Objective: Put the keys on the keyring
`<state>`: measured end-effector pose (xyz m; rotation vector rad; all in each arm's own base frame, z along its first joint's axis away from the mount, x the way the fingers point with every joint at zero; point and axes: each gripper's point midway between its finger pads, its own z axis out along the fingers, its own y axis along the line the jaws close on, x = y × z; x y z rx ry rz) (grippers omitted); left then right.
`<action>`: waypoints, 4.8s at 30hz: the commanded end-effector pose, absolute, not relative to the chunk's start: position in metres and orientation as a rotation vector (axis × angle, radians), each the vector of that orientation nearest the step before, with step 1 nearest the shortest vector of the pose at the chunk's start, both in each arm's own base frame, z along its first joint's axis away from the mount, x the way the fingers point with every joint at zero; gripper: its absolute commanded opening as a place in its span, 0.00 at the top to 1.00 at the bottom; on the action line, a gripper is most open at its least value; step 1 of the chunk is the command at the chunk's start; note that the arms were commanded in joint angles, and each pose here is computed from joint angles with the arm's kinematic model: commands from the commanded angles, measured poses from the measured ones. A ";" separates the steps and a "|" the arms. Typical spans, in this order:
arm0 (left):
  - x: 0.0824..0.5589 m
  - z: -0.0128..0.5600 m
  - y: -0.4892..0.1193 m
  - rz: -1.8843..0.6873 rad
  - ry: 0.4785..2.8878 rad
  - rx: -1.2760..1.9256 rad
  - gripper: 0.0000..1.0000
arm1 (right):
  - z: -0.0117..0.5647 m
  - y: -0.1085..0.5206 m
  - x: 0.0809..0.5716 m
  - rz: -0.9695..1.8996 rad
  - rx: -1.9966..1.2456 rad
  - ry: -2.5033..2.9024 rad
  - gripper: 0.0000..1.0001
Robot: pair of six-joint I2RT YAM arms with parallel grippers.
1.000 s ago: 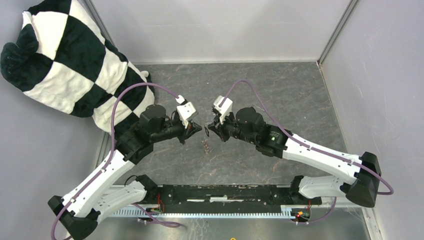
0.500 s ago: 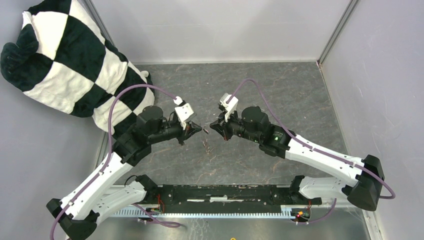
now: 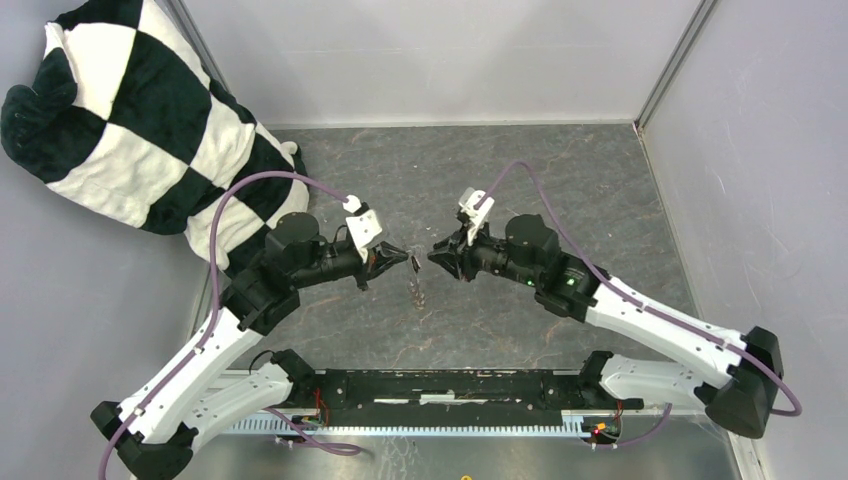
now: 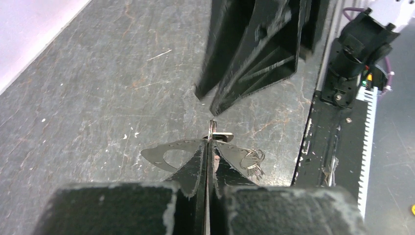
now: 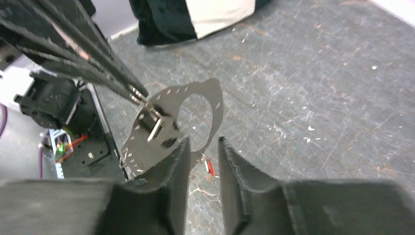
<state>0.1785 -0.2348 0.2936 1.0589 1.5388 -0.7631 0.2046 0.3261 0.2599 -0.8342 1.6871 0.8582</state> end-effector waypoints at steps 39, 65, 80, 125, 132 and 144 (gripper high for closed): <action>0.107 0.342 -0.256 -1.075 1.113 1.309 0.98 | 0.343 0.338 0.127 1.299 -1.174 1.118 0.83; 0.139 0.294 -0.260 -0.933 1.343 1.552 0.67 | 0.292 0.335 0.154 1.021 -1.378 1.506 0.99; 0.142 0.284 -0.261 -0.885 1.339 1.598 0.91 | 0.300 0.351 0.145 1.067 -1.434 1.502 0.99; 0.114 0.379 -0.270 -1.058 1.027 1.296 0.98 | 0.361 0.307 0.134 1.338 -0.937 1.257 0.76; 0.112 0.378 -0.268 -1.007 0.972 1.342 0.98 | 0.355 0.304 0.135 1.349 -0.912 1.283 0.83; 0.115 0.381 -0.267 -0.949 0.930 1.363 0.98 | 0.342 0.308 0.127 1.445 -0.910 1.300 0.96</action>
